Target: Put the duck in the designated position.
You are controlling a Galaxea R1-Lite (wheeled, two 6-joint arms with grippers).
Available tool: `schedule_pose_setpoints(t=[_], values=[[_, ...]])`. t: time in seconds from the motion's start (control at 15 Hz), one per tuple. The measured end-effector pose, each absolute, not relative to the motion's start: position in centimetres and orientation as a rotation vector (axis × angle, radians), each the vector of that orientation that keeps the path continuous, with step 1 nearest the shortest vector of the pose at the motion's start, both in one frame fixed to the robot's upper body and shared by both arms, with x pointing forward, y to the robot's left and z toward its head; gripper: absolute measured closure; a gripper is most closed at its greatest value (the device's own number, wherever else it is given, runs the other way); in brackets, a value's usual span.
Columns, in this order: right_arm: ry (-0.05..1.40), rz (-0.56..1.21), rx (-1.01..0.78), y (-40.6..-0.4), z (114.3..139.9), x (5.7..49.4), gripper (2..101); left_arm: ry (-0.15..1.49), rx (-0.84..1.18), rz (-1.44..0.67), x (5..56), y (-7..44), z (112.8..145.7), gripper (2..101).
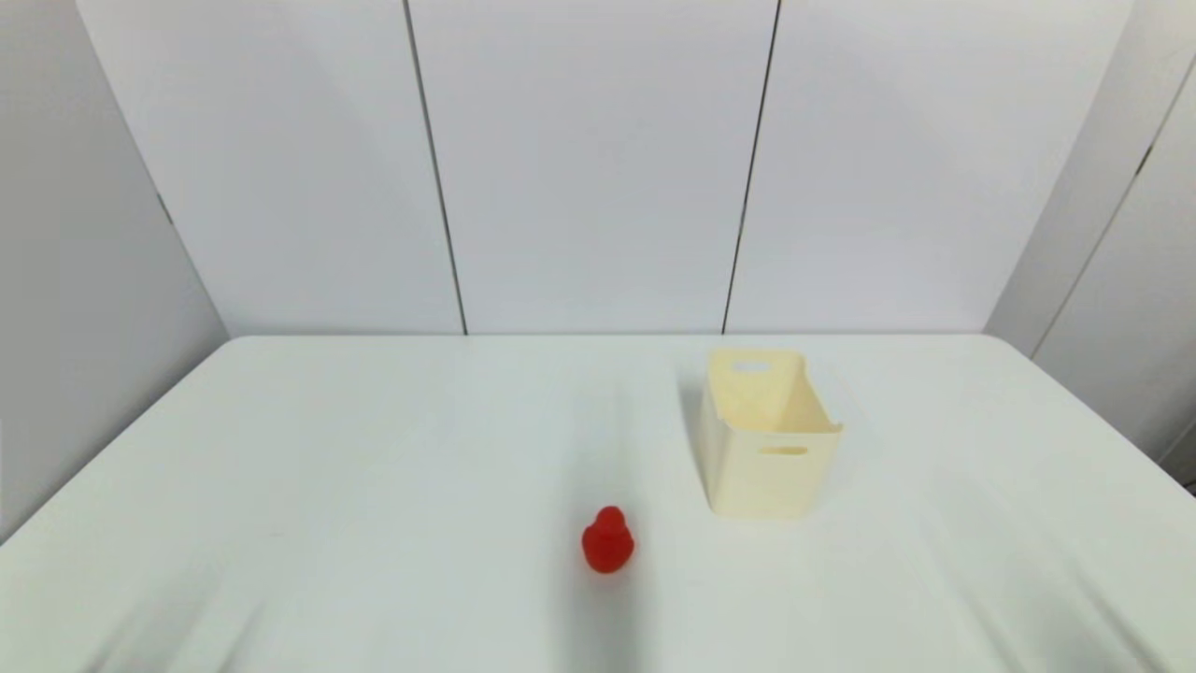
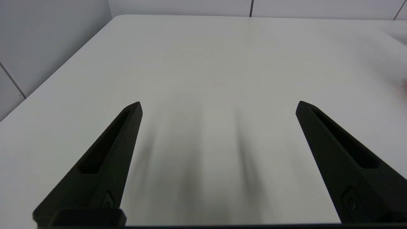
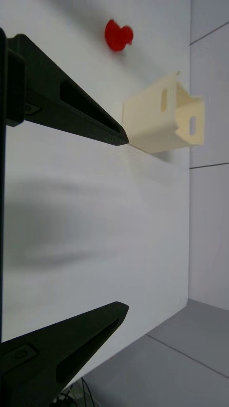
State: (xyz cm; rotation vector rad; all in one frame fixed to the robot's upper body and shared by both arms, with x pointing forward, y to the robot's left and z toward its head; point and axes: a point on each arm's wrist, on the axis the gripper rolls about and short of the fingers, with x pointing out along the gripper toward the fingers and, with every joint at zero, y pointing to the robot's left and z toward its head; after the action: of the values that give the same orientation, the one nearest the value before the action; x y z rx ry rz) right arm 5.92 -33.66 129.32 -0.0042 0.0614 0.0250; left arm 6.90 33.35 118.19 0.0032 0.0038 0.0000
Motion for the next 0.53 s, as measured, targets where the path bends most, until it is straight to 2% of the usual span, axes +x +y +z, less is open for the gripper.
schedule_pose_setpoints(t=[0.27,0.53], values=[[0.16,0.069,-0.015,-33.6,135.0,7.1,5.0,0.003,0.004,0.0,6.9,33.4,118.2,5.4],[0.193,0.129,-0.046,-33.4,140.0,11.1,5.0,0.003,0.003,0.0,6.9,33.4,118.2,5.4]])
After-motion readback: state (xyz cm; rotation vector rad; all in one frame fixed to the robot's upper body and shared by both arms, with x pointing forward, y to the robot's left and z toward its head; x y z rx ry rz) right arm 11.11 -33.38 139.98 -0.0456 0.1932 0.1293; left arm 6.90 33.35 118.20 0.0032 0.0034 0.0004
